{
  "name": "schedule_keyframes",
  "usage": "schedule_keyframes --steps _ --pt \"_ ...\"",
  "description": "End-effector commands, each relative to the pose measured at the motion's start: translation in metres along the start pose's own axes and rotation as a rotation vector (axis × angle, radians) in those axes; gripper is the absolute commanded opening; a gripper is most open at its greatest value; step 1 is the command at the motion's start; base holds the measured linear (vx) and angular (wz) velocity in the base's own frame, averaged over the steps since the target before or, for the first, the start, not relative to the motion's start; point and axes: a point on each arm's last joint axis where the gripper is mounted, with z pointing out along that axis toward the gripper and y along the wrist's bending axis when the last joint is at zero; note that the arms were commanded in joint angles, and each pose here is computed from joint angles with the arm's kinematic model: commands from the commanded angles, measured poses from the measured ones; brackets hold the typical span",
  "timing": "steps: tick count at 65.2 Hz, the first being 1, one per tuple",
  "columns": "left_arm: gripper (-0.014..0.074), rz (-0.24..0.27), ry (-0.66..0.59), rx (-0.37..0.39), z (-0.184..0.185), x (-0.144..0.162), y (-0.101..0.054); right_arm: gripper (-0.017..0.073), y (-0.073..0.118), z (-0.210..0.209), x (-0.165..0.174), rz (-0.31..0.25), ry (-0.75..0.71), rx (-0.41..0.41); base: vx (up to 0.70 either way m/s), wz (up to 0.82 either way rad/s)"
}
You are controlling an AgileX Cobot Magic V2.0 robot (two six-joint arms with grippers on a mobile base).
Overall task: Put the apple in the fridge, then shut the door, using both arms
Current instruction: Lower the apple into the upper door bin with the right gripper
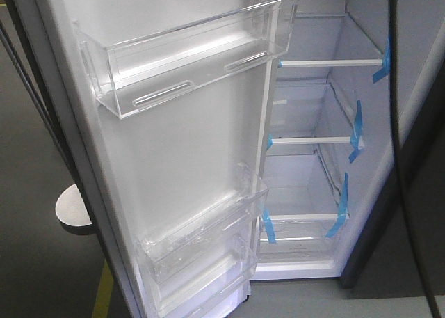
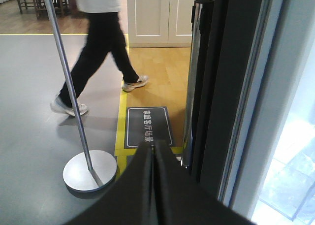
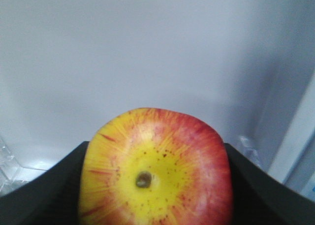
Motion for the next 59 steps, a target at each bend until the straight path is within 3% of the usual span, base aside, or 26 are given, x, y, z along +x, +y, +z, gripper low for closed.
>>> schedule_keyframes --steps 1,18,46,59 --pt "-0.0006 -0.010 -0.066 0.016 0.001 -0.001 -0.001 0.0245 0.016 -0.009 -0.021 -0.045 -0.138 0.029 0.00 0.00" --pt "-0.0006 -0.010 -0.066 0.016 0.001 -0.001 -0.001 0.0256 0.027 0.035 -0.010 -0.037 -0.098 0.039 0.00 0.00" --pt "-0.0006 -0.010 -0.066 0.016 0.001 -0.001 -0.001 0.0603 0.029 0.054 -0.003 -0.046 -0.073 0.036 0.00 0.00" --pt "-0.0006 -0.010 -0.066 0.016 0.001 -0.001 -0.001 0.0619 0.029 0.050 -0.002 -0.072 -0.053 0.049 0.00 0.00"
